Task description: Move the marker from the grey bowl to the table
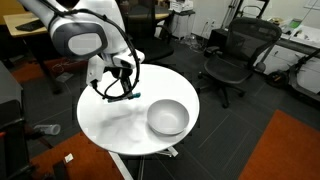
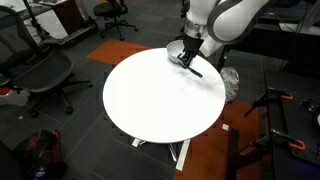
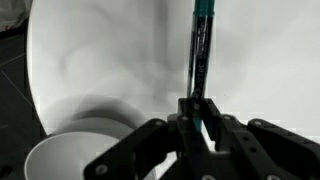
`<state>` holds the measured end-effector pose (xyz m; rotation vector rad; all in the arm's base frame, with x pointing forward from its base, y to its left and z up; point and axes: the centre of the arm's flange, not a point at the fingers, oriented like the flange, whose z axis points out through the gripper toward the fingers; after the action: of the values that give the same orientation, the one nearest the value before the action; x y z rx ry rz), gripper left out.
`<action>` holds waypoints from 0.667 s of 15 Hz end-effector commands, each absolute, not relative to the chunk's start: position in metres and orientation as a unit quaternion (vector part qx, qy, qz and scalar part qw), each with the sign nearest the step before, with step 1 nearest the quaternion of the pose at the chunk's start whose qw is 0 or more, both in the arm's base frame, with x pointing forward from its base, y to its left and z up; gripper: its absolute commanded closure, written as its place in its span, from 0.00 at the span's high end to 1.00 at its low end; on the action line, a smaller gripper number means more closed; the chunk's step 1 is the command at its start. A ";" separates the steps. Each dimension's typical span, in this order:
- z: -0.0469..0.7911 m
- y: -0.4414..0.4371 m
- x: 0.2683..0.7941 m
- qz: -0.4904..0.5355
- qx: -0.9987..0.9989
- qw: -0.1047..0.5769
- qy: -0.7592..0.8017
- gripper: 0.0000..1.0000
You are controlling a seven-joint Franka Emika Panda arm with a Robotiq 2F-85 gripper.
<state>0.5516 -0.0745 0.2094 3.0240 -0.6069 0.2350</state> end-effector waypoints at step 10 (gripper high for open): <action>0.163 -0.039 0.560 0.092 0.966 0.026 -0.242 0.45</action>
<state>0.5564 -0.0526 0.1707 3.0047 -0.7033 0.2484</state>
